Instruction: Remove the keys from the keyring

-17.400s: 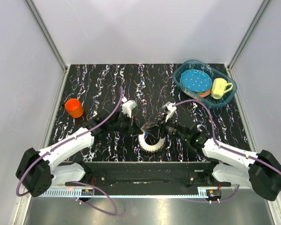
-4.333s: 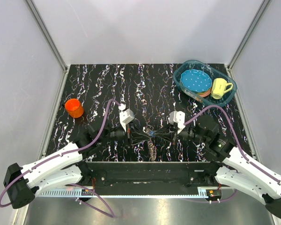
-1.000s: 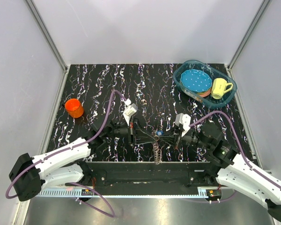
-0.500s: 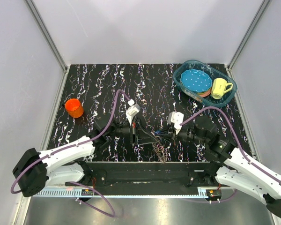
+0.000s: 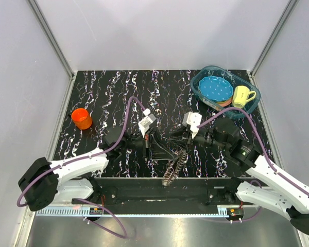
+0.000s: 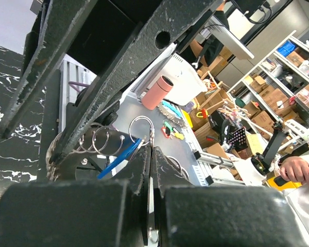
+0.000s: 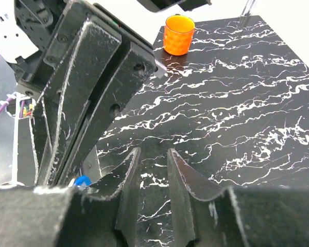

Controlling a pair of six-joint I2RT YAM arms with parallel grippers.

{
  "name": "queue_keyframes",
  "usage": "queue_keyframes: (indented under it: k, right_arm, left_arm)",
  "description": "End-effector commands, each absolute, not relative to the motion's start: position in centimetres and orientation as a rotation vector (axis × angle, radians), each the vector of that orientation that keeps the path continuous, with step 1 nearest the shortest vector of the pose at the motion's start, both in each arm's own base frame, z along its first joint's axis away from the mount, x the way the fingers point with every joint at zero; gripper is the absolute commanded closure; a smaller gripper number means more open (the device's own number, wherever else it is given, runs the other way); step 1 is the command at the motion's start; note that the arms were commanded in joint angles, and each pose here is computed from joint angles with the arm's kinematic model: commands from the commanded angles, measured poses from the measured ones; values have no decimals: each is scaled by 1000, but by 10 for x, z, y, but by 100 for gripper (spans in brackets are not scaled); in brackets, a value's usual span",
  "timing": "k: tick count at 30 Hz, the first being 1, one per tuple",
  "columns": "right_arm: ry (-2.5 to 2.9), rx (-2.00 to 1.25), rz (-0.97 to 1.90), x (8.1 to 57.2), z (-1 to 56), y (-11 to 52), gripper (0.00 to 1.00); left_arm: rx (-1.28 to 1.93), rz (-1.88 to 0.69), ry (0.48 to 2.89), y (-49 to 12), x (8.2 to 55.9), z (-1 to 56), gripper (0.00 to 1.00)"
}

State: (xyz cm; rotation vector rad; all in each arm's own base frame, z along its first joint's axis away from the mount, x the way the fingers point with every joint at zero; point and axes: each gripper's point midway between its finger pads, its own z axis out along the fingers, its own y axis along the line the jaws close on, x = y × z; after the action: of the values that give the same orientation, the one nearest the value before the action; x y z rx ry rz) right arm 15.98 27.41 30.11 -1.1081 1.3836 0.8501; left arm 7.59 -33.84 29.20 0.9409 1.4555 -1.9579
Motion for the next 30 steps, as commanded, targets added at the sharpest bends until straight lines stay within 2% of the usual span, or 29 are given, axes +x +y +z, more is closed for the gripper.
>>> queue_keyframes:
  k: [1, 6, 11, 17, 30]
  right_arm:
    - [1398, -1049, 896, 160, 325, 275, 67]
    - [1431, -990, 913, 160, 336, 271, 63]
    - [1573, -728, 847, 179, 355, 247, 59]
    - [1693, -451, 935, 172, 371, 225, 56]
    - [1814, -438, 1232, 126, 362, 236, 54]
  left_arm:
    - [955, -2012, 1257, -334, 69, 322, 100]
    - [896, -2039, 1194, -333, 73, 331, 100]
    - [859, -2095, 1174, -331, 78, 334, 100]
    - [797, -2070, 1121, -327, 87, 342, 100]
    - [770, -2034, 1088, -326, 101, 353, 100]
